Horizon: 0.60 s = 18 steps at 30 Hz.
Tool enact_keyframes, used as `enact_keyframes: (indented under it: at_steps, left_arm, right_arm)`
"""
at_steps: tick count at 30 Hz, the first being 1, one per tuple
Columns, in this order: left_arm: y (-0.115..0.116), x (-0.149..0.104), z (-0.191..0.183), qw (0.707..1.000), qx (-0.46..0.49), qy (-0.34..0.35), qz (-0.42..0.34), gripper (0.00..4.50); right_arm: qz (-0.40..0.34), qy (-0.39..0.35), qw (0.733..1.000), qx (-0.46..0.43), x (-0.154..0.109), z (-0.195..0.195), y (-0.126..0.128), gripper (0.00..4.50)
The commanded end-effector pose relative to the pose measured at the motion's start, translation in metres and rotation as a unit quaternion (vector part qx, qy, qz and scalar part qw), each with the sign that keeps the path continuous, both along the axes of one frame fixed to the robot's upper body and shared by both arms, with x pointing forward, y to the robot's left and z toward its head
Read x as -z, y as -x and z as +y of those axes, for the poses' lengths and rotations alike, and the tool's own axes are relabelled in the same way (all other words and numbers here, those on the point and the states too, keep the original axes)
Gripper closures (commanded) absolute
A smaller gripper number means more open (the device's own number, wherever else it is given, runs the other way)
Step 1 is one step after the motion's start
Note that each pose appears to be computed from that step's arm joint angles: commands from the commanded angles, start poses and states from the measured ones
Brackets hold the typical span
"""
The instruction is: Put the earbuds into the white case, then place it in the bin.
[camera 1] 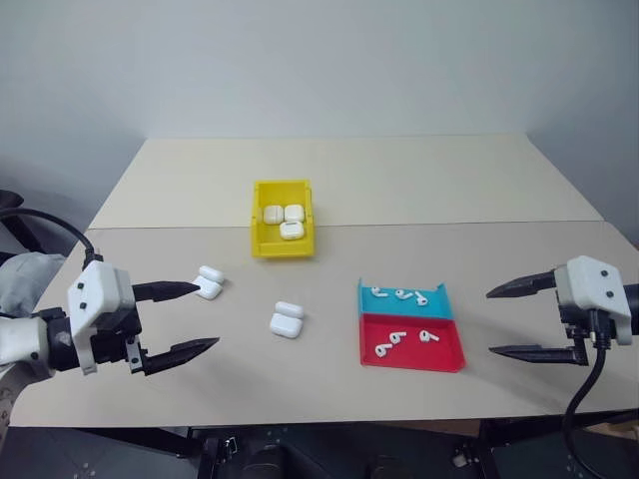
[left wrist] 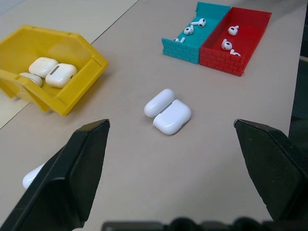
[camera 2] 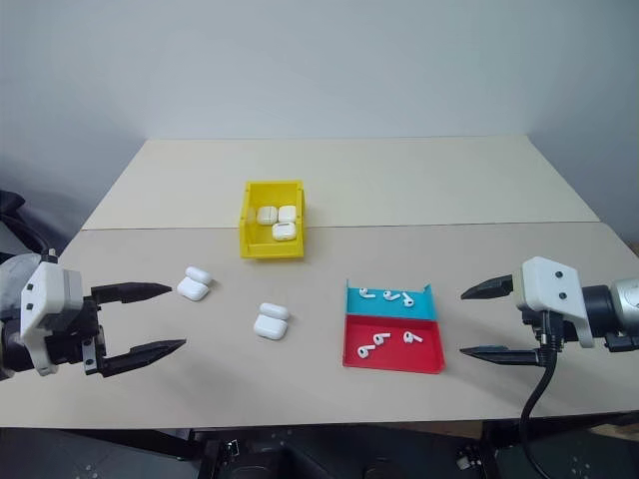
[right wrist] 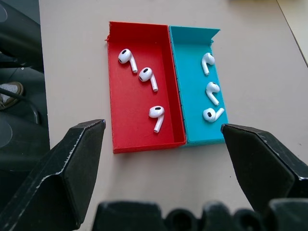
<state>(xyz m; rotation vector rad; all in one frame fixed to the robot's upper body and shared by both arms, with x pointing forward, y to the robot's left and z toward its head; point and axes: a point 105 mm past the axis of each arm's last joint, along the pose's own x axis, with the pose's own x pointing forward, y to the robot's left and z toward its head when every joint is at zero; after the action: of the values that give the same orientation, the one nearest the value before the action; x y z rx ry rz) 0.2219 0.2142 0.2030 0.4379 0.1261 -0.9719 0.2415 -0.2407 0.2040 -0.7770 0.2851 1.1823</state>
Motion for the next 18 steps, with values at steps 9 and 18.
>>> enact_keyframes:
  at_steps: [9, 18]
  left_arm:
    - [0.000, -0.003, -0.005, 0.998, -0.046, -0.033, -0.026, 0.00]
    - [-0.006, -0.001, 0.001, 0.981, -0.128, -0.144, -0.005, 0.00]
  right_arm:
    - [-0.024, 0.010, 1.000, -0.006, -0.008, 0.002, -0.005, 0.04]
    - [-0.035, 0.014, 0.999, -0.007, -0.007, 0.005, -0.013, 0.04]
